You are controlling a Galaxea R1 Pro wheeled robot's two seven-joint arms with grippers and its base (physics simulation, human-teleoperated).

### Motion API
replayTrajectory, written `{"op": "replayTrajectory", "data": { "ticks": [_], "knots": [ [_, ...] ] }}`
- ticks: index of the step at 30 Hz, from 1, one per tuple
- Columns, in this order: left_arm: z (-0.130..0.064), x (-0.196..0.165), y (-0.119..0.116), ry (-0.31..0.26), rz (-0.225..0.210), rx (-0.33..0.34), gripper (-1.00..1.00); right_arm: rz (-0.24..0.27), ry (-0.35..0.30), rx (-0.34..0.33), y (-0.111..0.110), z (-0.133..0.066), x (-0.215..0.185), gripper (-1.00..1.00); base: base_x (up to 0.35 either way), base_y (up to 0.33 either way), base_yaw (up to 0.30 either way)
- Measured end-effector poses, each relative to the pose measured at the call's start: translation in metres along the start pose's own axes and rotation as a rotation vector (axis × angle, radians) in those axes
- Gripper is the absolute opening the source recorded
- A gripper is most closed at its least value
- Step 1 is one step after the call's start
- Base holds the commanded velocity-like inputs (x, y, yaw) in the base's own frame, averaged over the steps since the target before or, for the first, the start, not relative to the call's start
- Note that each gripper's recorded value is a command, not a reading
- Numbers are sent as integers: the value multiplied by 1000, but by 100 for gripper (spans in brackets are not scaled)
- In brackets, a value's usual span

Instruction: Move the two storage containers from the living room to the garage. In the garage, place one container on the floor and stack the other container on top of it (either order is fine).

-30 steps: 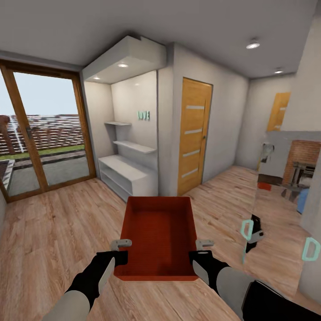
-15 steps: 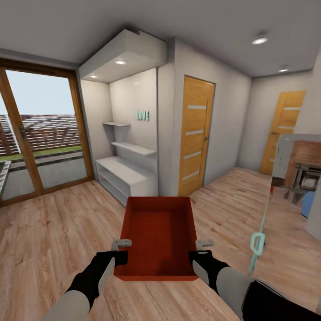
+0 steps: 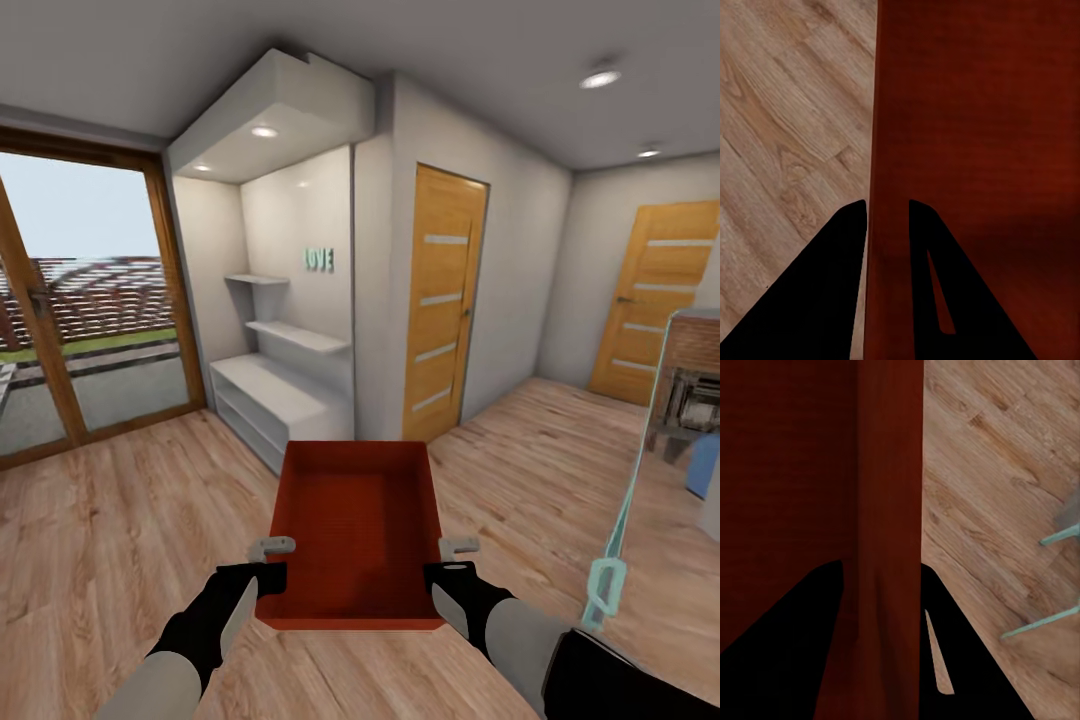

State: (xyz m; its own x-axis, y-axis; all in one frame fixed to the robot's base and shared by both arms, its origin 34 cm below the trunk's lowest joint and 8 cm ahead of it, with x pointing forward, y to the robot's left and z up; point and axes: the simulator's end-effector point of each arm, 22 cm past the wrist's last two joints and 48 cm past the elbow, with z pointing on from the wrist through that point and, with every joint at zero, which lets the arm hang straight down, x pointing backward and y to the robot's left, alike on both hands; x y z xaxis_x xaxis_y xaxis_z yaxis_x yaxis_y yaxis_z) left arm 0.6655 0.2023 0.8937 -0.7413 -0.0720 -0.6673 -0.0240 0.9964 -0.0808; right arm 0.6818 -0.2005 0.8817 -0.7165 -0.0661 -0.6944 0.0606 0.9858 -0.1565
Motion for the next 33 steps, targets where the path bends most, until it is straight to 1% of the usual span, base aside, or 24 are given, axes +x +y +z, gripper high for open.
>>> {"op": "replayTrajectory", "data": {
  "ticks": [33],
  "knots": [
    [0, 0, 0, 1, 0, 0, -100, 0, 1, 0, 0, 0, 0, -100, 323, 0, 0]
  ]
}}
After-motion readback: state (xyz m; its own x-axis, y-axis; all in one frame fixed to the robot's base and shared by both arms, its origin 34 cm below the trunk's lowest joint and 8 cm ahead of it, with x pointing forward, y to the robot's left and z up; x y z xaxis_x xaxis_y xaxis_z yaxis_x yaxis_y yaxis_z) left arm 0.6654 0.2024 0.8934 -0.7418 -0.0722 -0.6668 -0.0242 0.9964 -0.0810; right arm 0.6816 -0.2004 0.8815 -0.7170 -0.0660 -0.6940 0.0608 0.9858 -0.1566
